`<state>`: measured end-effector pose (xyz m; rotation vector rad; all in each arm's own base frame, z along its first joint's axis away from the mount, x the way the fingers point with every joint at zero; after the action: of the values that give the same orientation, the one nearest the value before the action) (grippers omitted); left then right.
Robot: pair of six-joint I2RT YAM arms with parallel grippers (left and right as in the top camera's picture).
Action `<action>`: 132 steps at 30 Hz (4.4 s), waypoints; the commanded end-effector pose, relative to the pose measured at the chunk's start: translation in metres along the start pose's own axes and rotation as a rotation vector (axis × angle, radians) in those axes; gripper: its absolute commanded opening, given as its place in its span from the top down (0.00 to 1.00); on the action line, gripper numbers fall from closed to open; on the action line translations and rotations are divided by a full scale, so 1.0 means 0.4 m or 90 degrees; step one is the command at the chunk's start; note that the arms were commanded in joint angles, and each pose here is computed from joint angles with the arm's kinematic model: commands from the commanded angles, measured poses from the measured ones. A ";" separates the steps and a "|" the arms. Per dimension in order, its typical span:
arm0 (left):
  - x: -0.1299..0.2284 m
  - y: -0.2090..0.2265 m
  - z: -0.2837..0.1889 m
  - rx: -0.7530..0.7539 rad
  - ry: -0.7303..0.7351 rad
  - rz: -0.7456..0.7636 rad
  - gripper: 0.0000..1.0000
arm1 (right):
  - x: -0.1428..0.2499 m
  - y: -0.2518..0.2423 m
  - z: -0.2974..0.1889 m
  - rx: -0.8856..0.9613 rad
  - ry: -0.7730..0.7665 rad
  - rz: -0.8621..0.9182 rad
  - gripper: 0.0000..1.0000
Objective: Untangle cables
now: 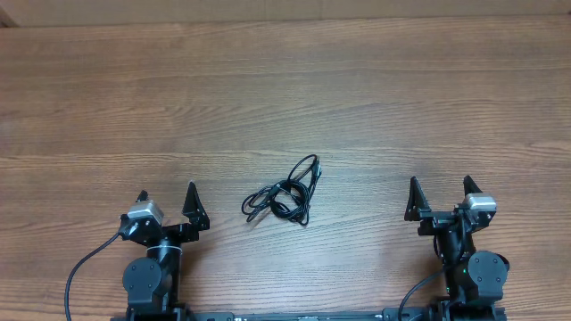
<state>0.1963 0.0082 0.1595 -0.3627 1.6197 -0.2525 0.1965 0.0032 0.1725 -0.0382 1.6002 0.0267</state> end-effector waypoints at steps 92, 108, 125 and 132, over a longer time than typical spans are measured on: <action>-0.106 -0.358 0.079 0.131 0.731 0.245 0.00 | 0.003 0.004 0.000 -0.005 -0.006 -0.001 0.00; 0.141 -0.516 0.152 0.060 0.834 0.105 0.00 | 0.003 0.004 0.000 -0.005 -0.006 -0.001 0.00; 0.346 -0.543 0.141 -0.138 0.802 0.144 0.01 | 0.003 0.004 0.000 -0.005 -0.006 -0.001 0.00; 0.386 -0.579 0.140 -0.135 0.788 0.105 0.04 | 0.003 0.004 0.000 -0.005 -0.006 -0.001 0.00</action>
<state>0.2594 -0.2521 0.1020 -0.1894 2.9170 -0.1751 0.1964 0.0033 0.1728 -0.0385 1.5983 0.0269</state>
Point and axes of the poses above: each gripper's point midway between its finger pads, its own z axis out along the fingers, its own y axis along the line the jaws close on, x = y × z, the point moved 5 cm from there along -z, back along the fingers, and after that the axes turned 6 degrees about -z, right-handed, at the moved point
